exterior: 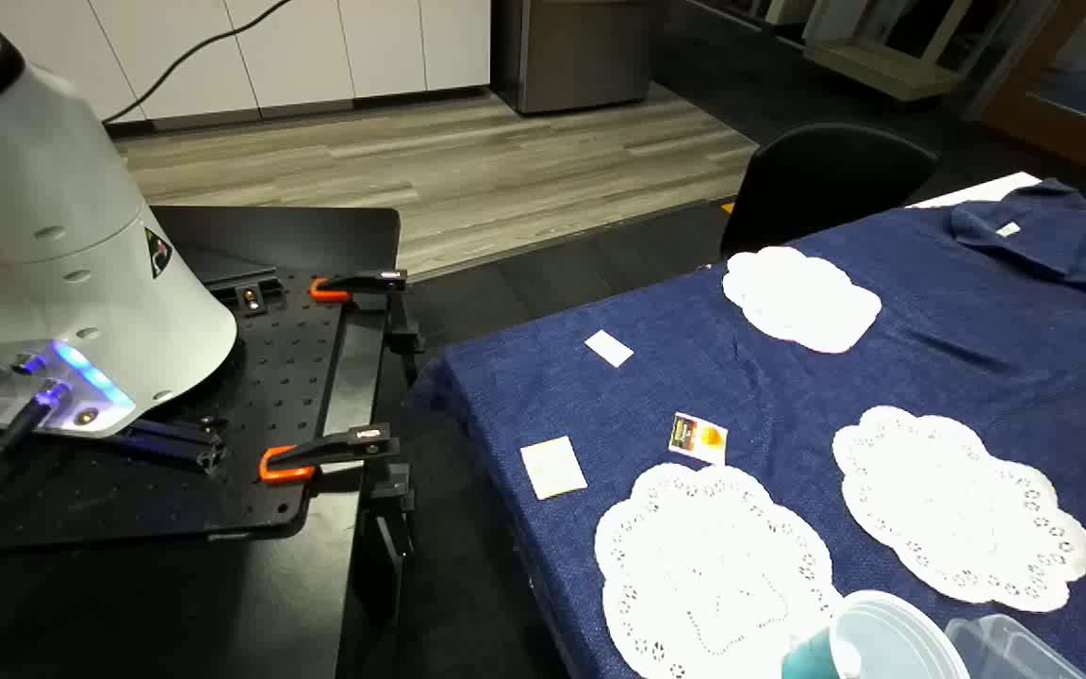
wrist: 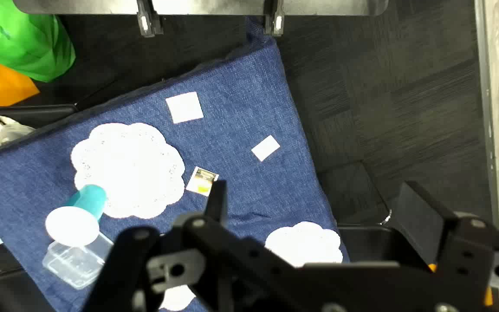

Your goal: Remove the orange marker from the teal cup then place it on the bed

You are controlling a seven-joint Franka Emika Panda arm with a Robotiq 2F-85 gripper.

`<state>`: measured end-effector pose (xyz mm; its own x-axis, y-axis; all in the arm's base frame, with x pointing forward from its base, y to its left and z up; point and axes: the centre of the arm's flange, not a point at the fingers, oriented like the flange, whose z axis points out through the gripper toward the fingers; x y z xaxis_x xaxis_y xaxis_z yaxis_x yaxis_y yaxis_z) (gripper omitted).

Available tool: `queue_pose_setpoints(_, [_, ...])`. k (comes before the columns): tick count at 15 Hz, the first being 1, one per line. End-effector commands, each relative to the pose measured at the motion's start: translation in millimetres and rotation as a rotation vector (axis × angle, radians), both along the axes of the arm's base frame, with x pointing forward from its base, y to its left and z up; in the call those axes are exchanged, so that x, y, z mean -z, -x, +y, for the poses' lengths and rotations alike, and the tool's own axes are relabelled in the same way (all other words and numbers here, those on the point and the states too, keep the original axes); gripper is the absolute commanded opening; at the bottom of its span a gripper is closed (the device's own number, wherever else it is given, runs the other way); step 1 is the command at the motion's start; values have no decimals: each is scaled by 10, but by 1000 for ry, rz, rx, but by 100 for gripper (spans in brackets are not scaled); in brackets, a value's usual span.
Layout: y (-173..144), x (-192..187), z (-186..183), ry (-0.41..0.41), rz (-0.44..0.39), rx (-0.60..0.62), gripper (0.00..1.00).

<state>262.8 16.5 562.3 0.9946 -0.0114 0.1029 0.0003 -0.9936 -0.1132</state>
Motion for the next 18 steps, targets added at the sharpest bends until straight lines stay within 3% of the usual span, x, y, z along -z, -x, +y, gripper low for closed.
queue_pose_setpoints(1, [0,0,0,0,0,0,100])
queue_pose_setpoints(6, [-23,-5,5,2,-7,0,100])
queue_pose_setpoints(13, [-579,-10,-293,17,-89,120,100])
queue_pose_setpoints(18, [-1071,188,-650,82,-115,205,100])
